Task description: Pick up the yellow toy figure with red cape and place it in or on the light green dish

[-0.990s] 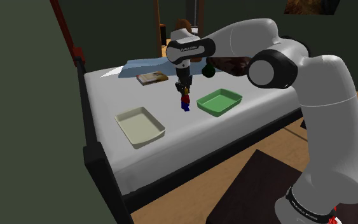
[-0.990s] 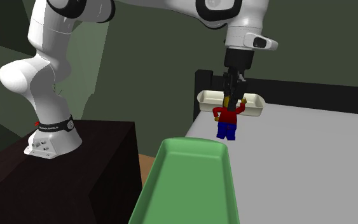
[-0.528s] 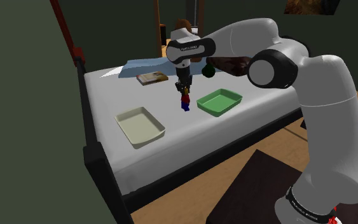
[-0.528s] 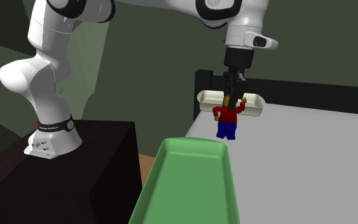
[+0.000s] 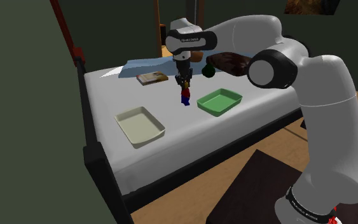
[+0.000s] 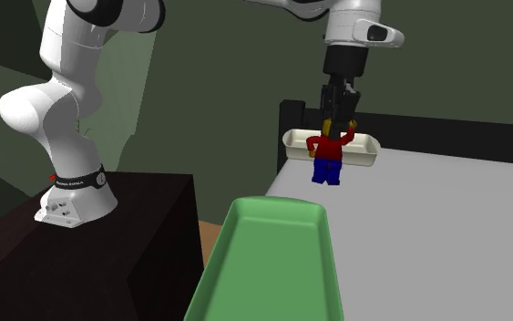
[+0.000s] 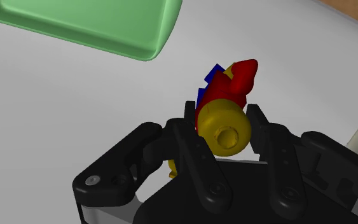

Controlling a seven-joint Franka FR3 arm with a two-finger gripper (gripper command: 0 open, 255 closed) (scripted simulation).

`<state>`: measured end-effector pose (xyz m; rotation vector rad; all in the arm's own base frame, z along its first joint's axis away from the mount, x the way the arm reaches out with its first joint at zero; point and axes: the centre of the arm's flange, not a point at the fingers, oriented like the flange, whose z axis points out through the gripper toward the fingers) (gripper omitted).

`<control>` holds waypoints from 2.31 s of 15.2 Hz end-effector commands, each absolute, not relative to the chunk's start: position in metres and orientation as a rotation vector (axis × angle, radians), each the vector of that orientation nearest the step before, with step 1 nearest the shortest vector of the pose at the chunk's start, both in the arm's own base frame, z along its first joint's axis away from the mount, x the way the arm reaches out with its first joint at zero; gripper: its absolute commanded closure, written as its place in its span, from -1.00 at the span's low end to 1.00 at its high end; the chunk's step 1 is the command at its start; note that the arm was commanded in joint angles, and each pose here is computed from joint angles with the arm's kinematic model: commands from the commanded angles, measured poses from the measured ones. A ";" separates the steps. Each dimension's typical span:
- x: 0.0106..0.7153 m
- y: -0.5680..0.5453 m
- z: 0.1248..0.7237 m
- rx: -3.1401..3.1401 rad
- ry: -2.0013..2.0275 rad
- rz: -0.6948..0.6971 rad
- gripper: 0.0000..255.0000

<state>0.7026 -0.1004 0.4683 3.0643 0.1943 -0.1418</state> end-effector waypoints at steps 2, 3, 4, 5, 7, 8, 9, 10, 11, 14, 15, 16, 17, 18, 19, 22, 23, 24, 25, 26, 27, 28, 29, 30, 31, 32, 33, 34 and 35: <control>0.703 -0.100 0.484 3.064 0.194 -0.142 1.00; 0.703 -0.100 0.490 3.064 0.194 -0.142 1.00; 0.703 -0.100 0.495 3.064 0.194 -0.142 1.00; 0.703 -0.100 0.500 3.064 0.194 -0.142 1.00; 0.703 -0.100 0.511 3.064 0.194 -0.142 1.00; 0.703 -0.100 0.516 3.064 0.194 -0.142 1.00; 0.703 -0.100 0.521 3.064 0.194 -0.142 1.00; 0.703 -0.100 0.527 3.064 0.194 -0.142 1.00; 0.703 -0.100 0.532 3.064 0.194 -0.142 1.00; 0.703 -0.100 0.548 3.064 0.194 -0.142 1.00; 0.703 -0.100 0.548 3.064 0.194 -0.142 1.00; 0.697 -0.111 0.551 3.064 0.194 -0.142 1.00; 0.690 -0.123 0.553 3.064 0.194 -0.142 1.00; 0.684 -0.134 0.556 3.064 0.194 -0.142 1.00; 0.678 -0.145 0.558 3.064 0.194 -0.142 1.00; 0.659 -0.179 0.566 3.064 0.194 -0.142 1.00; 0.653 -0.191 0.569 3.064 0.194 -0.142 1.00; 0.647 -0.202 0.571 3.064 0.194 -0.142 1.00; 0.640 -0.213 0.574 3.064 0.194 -0.142 1.00; 0.634 -0.225 0.576 3.064 0.194 -0.142 1.00; 0.628 -0.236 0.579 3.064 0.194 -0.142 1.00; 0.622 -0.248 0.581 3.064 0.194 -0.142 1.00; 0.615 -0.259 0.584 3.064 0.194 -0.142 1.00; 0.609 -0.270 0.586 3.064 0.194 -0.142 1.00; 0.603 -0.282 0.589 3.064 0.194 -0.142 1.00; 0.597 -0.293 0.591 3.064 0.194 -0.142 1.00; 0.586 -0.313 0.596 3.064 0.194 -0.142 1.00; 0.586 -0.313 0.591 3.064 0.194 -0.142 1.00; 0.586 -0.313 0.585 3.064 0.194 -0.142 1.00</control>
